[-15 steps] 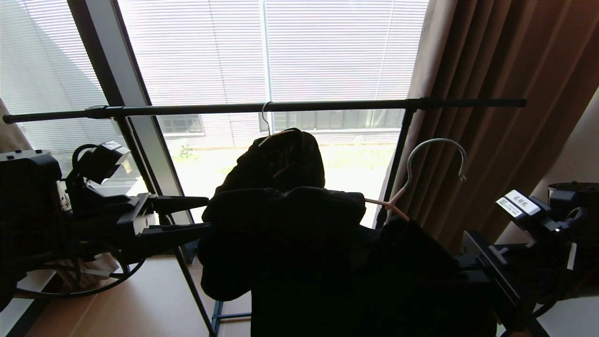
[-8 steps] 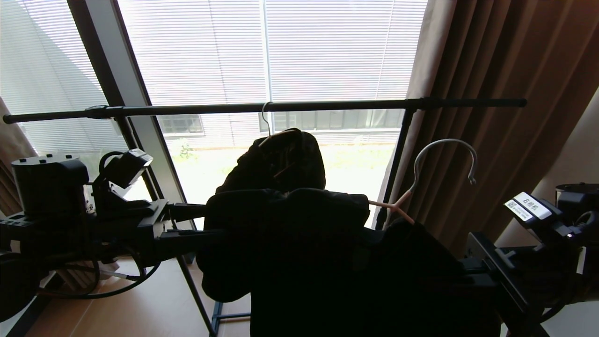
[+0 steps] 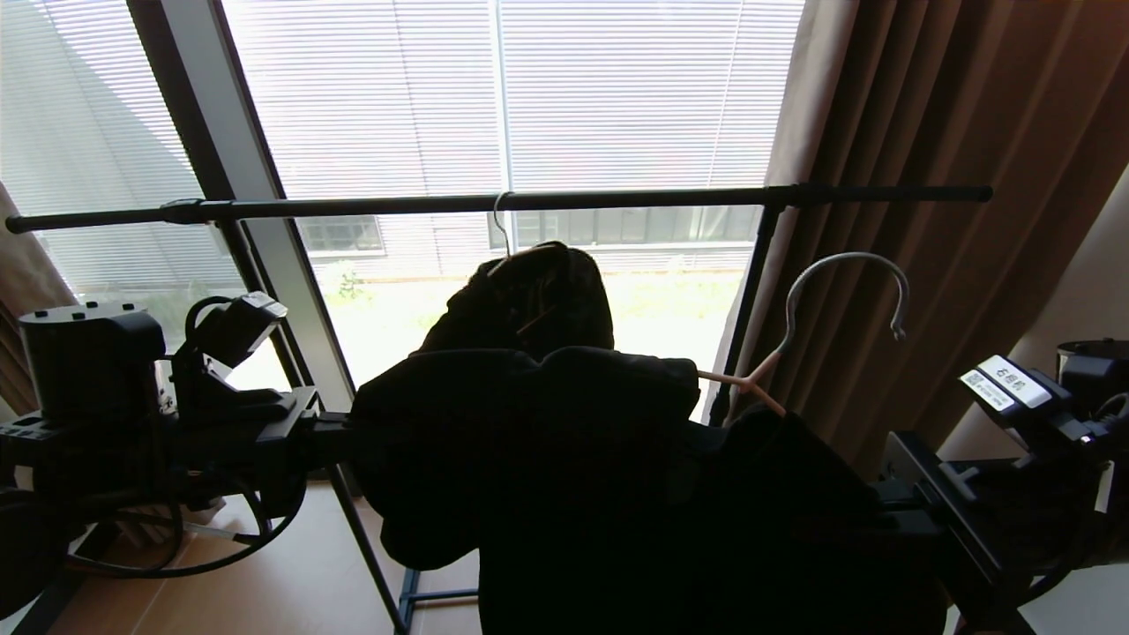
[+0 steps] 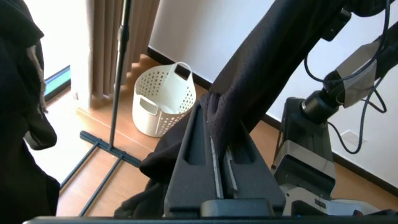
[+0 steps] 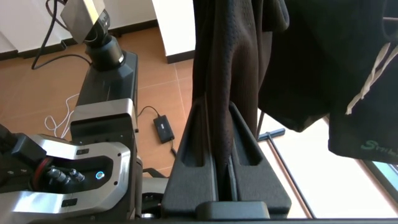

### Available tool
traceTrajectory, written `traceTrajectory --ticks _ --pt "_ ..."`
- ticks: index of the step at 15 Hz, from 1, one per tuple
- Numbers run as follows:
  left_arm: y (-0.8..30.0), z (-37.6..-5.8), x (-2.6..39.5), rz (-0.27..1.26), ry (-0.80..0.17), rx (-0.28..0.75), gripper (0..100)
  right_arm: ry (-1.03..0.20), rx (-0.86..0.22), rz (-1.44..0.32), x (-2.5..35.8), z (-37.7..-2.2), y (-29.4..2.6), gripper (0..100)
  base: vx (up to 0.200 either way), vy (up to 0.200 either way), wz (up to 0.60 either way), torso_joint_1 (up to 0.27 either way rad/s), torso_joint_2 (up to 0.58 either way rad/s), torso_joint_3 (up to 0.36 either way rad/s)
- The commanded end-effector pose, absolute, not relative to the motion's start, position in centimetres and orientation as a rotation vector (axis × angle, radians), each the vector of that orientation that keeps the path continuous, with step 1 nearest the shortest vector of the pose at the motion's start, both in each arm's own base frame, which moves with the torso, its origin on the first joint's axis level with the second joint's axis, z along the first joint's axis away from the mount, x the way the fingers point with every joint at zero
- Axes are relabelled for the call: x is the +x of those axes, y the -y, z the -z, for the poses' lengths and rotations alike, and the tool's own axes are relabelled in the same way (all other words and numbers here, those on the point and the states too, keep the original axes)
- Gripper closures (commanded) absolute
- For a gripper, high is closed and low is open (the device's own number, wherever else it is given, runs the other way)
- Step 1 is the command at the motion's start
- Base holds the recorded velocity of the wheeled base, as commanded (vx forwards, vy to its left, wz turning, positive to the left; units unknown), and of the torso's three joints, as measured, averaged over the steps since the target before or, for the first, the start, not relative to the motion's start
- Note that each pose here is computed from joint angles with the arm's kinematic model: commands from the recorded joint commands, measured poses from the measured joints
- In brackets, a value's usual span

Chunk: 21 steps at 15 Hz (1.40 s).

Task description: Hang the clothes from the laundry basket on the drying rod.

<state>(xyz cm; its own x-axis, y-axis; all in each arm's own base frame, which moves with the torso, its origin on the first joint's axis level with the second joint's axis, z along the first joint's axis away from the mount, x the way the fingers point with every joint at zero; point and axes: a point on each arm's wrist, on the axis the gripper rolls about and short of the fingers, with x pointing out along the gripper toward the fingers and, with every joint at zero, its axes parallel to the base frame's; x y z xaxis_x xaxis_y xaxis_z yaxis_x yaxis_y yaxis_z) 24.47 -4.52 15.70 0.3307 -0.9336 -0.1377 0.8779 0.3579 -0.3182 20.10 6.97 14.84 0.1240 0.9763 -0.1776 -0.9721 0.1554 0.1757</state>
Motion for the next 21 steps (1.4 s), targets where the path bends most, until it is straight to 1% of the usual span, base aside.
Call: traceTrajectory --ticks 1,4,6,13,15,18,21 --pt "3.9 -16.0 24.2 1.17 -0.306 -0.198 100 -0.271 0.017 -1.418 20.2 -14.9 -6.9 100 0.0 0.0 0.0 0.0 0.0 0.0" --pt "3.4 -16.0 24.4 1.151 -0.305 -0.202 100 -0.267 0.018 -1.402 20.2 -15.0 -6.6 100 0.0 0.0 0.0 0.0 0.0 0.0" --pt "3.0 -15.7 24.6 1.135 -0.311 -0.209 100 -0.244 0.011 -1.383 19.8 -15.5 -6.1 100 0.0 0.0 0.0 0.0 0.0 0.0" --pt "1.1 -14.3 25.1 1.053 -0.346 -0.249 100 -0.244 0.033 -1.341 20.6 -15.3 -4.7 100 0.0 0.0 0.0 0.0 0.0 0.0" --pt "0.7 -14.1 25.2 1.038 -0.34 -0.249 100 -0.241 0.033 -1.341 20.7 -15.4 -4.7 100 0.0 0.0 0.0 0.0 0.0 0.0" --pt "0.0 -12.9 25.3 1.009 -0.343 -0.259 100 -0.238 0.031 -1.332 20.7 -15.4 -4.5 100 0.0 0.0 0.0 0.0 0.0 0.0" --pt "-0.2 -11.9 25.2 1.005 -0.338 -0.257 100 -0.238 0.033 -1.323 20.7 -15.4 -4.3 100 0.0 0.0 0.0 0.0 0.0 0.0"
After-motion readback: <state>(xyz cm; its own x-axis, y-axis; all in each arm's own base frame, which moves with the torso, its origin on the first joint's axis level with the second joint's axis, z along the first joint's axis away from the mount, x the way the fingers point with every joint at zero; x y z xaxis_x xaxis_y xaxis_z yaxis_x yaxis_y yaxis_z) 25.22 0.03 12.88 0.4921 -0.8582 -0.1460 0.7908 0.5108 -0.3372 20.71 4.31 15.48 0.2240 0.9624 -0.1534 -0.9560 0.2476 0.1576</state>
